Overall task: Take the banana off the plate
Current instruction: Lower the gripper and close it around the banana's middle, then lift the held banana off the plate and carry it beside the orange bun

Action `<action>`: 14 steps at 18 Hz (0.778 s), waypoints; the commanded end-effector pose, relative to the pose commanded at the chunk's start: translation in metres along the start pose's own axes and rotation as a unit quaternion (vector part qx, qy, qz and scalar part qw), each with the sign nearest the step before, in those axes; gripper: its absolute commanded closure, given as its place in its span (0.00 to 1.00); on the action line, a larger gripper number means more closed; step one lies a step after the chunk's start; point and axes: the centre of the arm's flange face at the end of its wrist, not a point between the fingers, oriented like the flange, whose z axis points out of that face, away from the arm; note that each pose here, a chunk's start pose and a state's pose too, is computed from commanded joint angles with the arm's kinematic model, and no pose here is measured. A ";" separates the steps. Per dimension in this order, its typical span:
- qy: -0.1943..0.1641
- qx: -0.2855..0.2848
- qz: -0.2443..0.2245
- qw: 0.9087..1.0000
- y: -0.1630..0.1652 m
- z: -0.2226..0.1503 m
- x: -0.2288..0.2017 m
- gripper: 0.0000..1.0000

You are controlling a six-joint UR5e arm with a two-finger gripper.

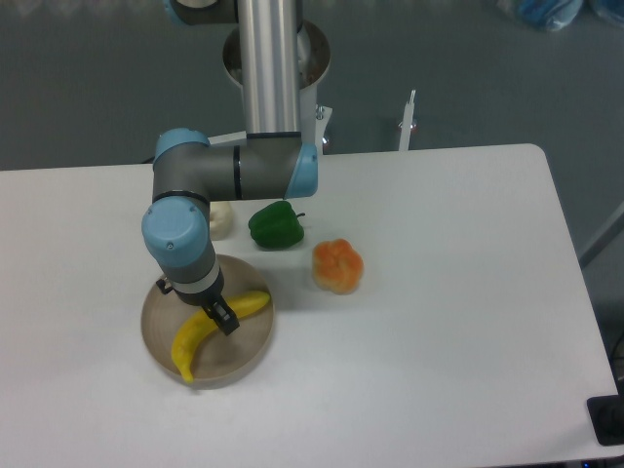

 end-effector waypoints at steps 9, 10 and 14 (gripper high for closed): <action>-0.032 0.033 -0.006 0.999 -0.003 -0.050 -0.015 0.87; -0.039 0.038 -0.007 0.999 -0.003 -0.059 -0.018 0.87; -0.066 0.053 -0.038 0.996 0.023 -0.093 -0.055 0.87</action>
